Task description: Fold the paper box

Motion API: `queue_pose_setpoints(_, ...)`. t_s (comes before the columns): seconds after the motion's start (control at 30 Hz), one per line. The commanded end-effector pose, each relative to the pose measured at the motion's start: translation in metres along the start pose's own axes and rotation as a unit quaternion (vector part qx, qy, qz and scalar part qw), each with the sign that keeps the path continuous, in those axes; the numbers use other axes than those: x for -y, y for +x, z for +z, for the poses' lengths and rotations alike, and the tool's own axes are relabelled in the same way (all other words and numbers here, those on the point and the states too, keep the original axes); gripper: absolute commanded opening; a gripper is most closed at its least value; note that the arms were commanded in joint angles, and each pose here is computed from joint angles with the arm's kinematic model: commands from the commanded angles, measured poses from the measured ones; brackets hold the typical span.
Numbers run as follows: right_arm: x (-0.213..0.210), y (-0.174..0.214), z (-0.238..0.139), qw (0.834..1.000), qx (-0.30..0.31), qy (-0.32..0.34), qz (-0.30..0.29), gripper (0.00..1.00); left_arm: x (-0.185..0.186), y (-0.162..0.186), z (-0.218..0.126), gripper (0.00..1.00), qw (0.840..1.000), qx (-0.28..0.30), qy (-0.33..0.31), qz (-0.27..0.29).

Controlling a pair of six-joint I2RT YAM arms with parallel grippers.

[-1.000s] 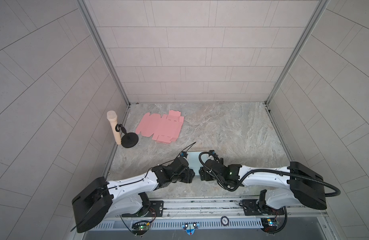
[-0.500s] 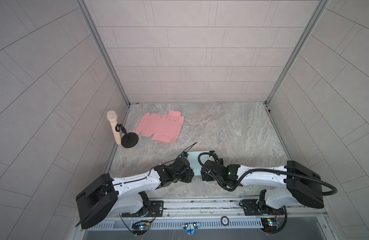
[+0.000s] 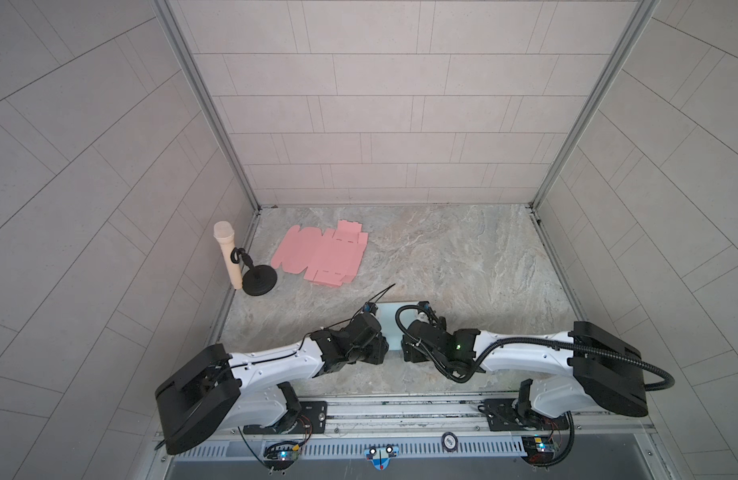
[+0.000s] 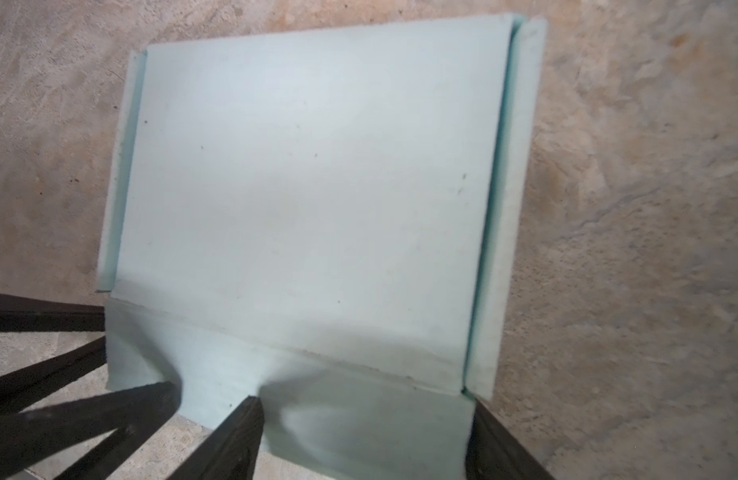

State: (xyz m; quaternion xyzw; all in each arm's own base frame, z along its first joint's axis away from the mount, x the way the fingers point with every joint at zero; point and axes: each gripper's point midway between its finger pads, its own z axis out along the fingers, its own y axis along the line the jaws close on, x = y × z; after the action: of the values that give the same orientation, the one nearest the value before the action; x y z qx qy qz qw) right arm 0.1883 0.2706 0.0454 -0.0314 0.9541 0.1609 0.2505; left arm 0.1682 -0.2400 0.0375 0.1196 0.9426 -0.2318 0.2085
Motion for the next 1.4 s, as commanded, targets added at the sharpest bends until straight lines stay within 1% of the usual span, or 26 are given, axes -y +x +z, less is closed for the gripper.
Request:
queue_pose_setpoints(0.0, -0.010, -0.005, -0.002, 1.000, 0.011, -0.011, 0.003, 0.76, 0.013, -0.013, -0.005, 0.53, 1.000, 0.019, 0.016, 0.012)
queue_pose_setpoints(0.17, -0.002, -0.003, 0.003, 1.000, 0.008, 0.015, -0.008, 0.76, 0.005, -0.008, 0.003, 0.50, 1.000, 0.011, -0.001, 0.014)
queue_pose_setpoints(0.4, 0.002, -0.003, 0.005, 1.000, 0.009, 0.027, -0.011, 0.76, 0.000, -0.010, 0.006, 0.48, 1.000, 0.015, -0.015, 0.018)
queue_pose_setpoints(0.6, 0.000, -0.011, -0.005, 0.999, 0.018, 0.026, -0.014, 0.76, -0.001, -0.012, 0.004, 0.47, 0.999, 0.020, -0.018, 0.020)
queue_pose_setpoints(1.0, 0.016, -0.015, -0.022, 0.998, 0.030, 0.046, -0.018, 0.78, -0.002, -0.018, 0.002, 0.46, 0.999, 0.027, -0.024, 0.021)
queue_pose_setpoints(1.2, 0.024, -0.038, -0.041, 0.994, 0.051, 0.081, -0.055, 0.79, -0.004, -0.019, 0.003, 0.46, 0.999, 0.029, -0.026, 0.018)
queue_pose_setpoints(1.37, 0.029, -0.071, -0.048, 0.992, 0.061, 0.087, -0.062, 0.78, -0.007, -0.019, 0.004, 0.46, 0.999, 0.029, -0.033, 0.017)
